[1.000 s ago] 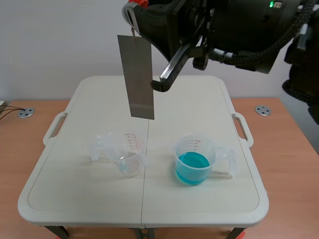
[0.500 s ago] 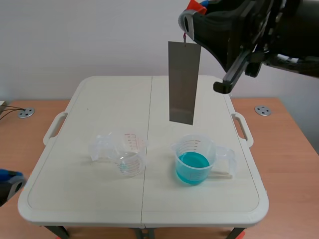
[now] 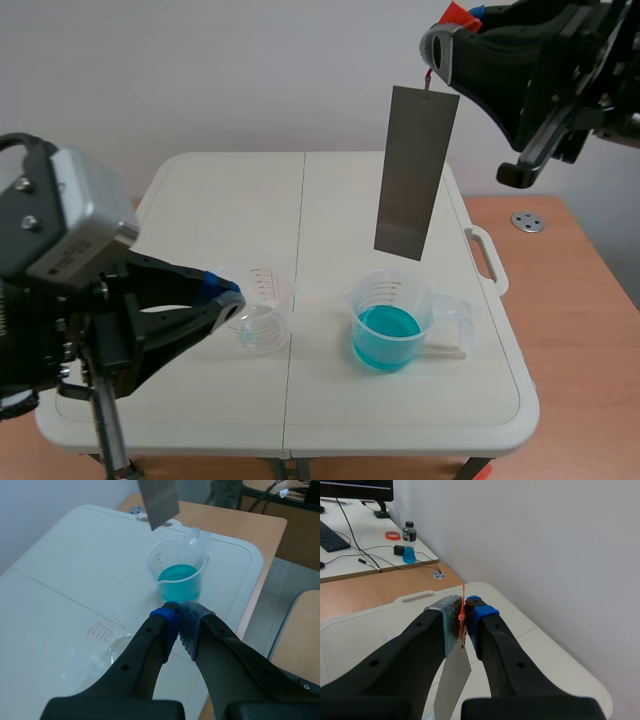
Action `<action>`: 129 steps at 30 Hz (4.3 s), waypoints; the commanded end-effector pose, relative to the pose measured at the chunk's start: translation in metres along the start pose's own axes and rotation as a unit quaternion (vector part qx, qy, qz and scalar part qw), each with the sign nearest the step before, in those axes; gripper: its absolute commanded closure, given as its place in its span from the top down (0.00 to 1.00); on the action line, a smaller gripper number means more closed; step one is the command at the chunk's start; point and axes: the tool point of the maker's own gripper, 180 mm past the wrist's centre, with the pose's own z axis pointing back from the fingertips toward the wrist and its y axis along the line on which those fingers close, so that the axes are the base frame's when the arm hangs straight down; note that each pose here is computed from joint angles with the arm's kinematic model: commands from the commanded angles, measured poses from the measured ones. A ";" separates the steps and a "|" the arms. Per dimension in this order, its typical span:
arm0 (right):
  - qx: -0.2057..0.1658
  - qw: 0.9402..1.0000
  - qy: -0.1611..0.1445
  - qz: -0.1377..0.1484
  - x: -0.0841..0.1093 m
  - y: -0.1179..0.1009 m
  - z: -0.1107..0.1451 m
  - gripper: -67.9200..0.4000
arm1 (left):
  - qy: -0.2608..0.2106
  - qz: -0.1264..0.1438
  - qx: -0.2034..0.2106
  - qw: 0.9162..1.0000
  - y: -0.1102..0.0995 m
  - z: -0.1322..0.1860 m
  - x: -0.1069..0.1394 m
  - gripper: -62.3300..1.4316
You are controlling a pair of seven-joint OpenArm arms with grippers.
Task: Hold the metal plate by the orange handle, dip it into the blue solution, take it out and point at it, then put the plate back in the beaker on the left.
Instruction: 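Point at the plate with the left hand, then lower the plate into the blue solution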
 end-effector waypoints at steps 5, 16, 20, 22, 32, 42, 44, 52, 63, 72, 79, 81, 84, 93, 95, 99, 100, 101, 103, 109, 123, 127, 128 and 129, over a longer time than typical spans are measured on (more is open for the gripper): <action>0.012 1.000 -0.016 0.019 0.015 0.001 0.001 0.02 | -0.019 0.012 -0.020 1.000 0.002 -0.026 -0.001 0.05; 0.012 1.000 -0.016 0.019 0.015 0.002 0.001 0.02 | -0.022 0.007 -0.009 1.000 0.024 -0.068 -0.006 0.05; 0.012 1.000 -0.016 0.019 0.015 0.002 0.001 0.02 | -0.015 -0.001 -0.008 1.000 0.028 -0.080 -0.009 0.05; 0.012 1.000 -0.015 0.019 0.014 0.002 0.001 0.02 | -0.016 0.001 0.006 1.000 0.034 -0.086 -0.008 0.05; 0.012 1.000 -0.015 0.019 0.015 0.001 0.001 0.02 | -0.017 -0.001 0.013 1.000 0.045 -0.102 -0.007 0.05; 0.012 1.000 -0.015 0.019 0.014 0.001 0.001 0.02 | -0.012 -0.011 0.028 0.999 0.050 -0.103 -0.008 0.05; 0.012 1.000 -0.014 0.019 0.014 0.001 0.001 0.02 | -0.012 -0.010 0.028 0.999 0.050 -0.103 -0.008 0.05; 0.012 1.000 -0.013 0.019 0.014 0.001 0.001 0.02 | -0.012 -0.010 0.028 0.999 0.050 -0.103 -0.008 0.05; 0.002 1.000 0.001 0.003 -0.001 -0.005 0.002 0.02 | -0.037 0.036 0.049 0.997 0.052 -0.048 -0.011 0.05; 0.001 1.000 0.014 -0.015 -0.014 -0.007 0.003 0.02 | 0.022 0.079 0.089 0.993 0.044 0.039 -0.046 0.05; -0.005 0.999 0.025 -0.027 -0.026 -0.010 0.005 0.02 | 0.128 0.139 0.104 0.976 0.010 0.095 -0.103 0.05; -0.004 0.999 0.027 -0.031 -0.028 -0.010 0.004 0.02 | 0.154 0.161 0.097 0.970 -0.008 0.107 -0.115 0.05; -0.001 0.999 0.031 -0.038 -0.033 -0.008 0.003 0.02 | 0.187 0.197 0.083 0.959 -0.036 0.122 -0.133 0.05; 0.007 0.997 0.047 -0.068 -0.054 -0.002 0.000 0.02 | 0.281 0.270 0.083 0.917 -0.095 0.160 -0.187 0.05; 0.008 0.996 0.051 -0.073 -0.058 -0.001 0.000 0.02 | 0.294 0.283 0.087 0.909 -0.104 0.166 -0.197 0.05; 0.009 0.995 0.059 -0.083 -0.067 -0.001 -0.001 0.02 | 0.310 0.313 0.098 0.892 -0.120 0.175 -0.210 0.05; 0.008 0.994 0.061 -0.086 -0.070 -0.001 -0.001 0.02 | 0.311 0.319 0.101 0.890 -0.123 0.176 -0.212 0.05; 0.008 0.994 0.064 -0.088 -0.072 -0.001 -0.001 0.02 | 0.313 0.325 0.103 0.887 -0.126 0.176 -0.214 0.05; 0.008 0.993 0.068 -0.094 -0.078 -0.002 -0.001 0.02 | 0.315 0.334 0.107 0.882 -0.130 0.178 -0.217 0.05; 0.009 0.990 0.083 -0.114 -0.095 0.000 -0.003 0.02 | 0.320 0.352 0.115 0.872 -0.139 0.179 -0.224 0.05; 0.006 0.982 0.127 -0.139 -0.137 0.015 -0.006 0.02 | 0.331 0.361 0.115 0.864 -0.144 0.181 -0.229 0.05; 0.019 0.980 0.140 -0.141 -0.146 0.021 -0.011 0.02 | 0.331 0.361 0.115 0.864 -0.144 0.181 -0.229 0.05; 0.021 0.979 0.142 -0.141 -0.148 0.022 -0.011 0.02 | 0.331 0.361 0.115 0.864 -0.144 0.181 -0.229 0.05; 0.022 0.979 0.144 -0.141 -0.150 0.022 -0.012 0.02 | 0.331 0.361 0.115 0.864 -0.144 0.181 -0.229 0.05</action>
